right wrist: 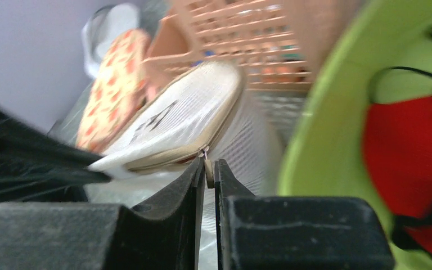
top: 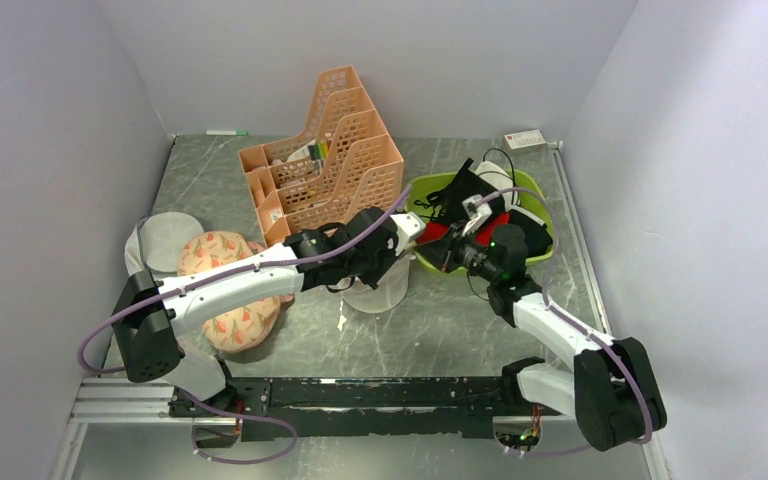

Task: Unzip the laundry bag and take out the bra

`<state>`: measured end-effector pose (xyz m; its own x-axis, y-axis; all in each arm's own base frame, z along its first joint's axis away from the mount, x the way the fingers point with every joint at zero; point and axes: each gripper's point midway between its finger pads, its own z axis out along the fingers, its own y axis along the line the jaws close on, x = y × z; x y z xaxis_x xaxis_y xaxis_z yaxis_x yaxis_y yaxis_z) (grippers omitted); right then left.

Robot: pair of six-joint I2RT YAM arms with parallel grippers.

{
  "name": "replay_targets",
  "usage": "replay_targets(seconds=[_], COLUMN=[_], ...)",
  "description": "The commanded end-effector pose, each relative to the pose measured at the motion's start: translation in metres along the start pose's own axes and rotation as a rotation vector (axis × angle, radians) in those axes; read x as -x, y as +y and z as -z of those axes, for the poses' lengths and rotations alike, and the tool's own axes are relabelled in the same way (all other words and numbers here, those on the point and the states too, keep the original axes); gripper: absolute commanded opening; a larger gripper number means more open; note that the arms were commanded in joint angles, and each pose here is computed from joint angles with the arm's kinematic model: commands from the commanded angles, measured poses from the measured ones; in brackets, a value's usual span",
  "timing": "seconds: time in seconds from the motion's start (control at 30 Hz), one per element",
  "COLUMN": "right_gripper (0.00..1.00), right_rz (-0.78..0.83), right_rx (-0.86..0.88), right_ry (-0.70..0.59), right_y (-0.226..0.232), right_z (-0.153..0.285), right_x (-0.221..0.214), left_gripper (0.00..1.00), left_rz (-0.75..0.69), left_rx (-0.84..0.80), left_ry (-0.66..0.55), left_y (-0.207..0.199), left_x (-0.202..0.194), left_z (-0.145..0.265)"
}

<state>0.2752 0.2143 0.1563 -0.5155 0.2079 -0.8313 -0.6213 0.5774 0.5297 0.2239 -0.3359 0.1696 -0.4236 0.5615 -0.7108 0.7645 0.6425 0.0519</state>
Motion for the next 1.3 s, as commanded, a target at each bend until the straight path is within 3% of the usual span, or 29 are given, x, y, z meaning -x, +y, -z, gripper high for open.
replay_targets(seconds=[0.0,0.13,0.23,0.3,0.47,0.63,0.8,1.1,1.27], right_gripper=[0.00,0.00,0.00,0.00,0.00,0.00,0.00,0.00,0.00], right_rz=[-0.045,0.009,0.000,0.010,0.019,0.000,-0.006,0.002,-0.027], right_rx=[-0.212,0.036,0.125,0.142,0.167,0.217,0.249,0.238,0.149], right_ry=[-0.049,0.022,0.045,0.049,0.036,0.003,0.005,0.016,0.037], right_y=[-0.056,-0.018,0.004,0.015,0.037,0.058,0.072,0.077,0.060], right_z=[0.020,0.015,0.017,0.018,0.022,0.026,0.026,0.026,0.020], right_x=[0.018,0.007,-0.006,-0.011,-0.011,-0.006,-0.007,-0.009,-0.015], left_gripper=[0.07,0.07,0.14,0.24,0.63,0.74,0.70,0.40,0.17], left_rz=[-0.006,0.002,0.003,-0.004,-0.016,0.000,0.020,0.013,-0.004], left_rx=[0.043,0.108,0.105,0.076,-0.034,-0.119,-0.129,-0.057,-0.062], left_ry=[0.000,0.015,0.008,-0.005,-0.072,-0.144,-0.122,-0.089,-0.109], left_y=[0.009,0.019,0.019,0.015,-0.002,-0.015,-0.019,-0.007,-0.007], left_x=[0.001,-0.002,-0.001,0.001,0.012,0.022,0.019,0.013,0.015], left_z=[0.001,-0.001,0.000,0.002,0.014,0.025,0.018,0.012,0.016])
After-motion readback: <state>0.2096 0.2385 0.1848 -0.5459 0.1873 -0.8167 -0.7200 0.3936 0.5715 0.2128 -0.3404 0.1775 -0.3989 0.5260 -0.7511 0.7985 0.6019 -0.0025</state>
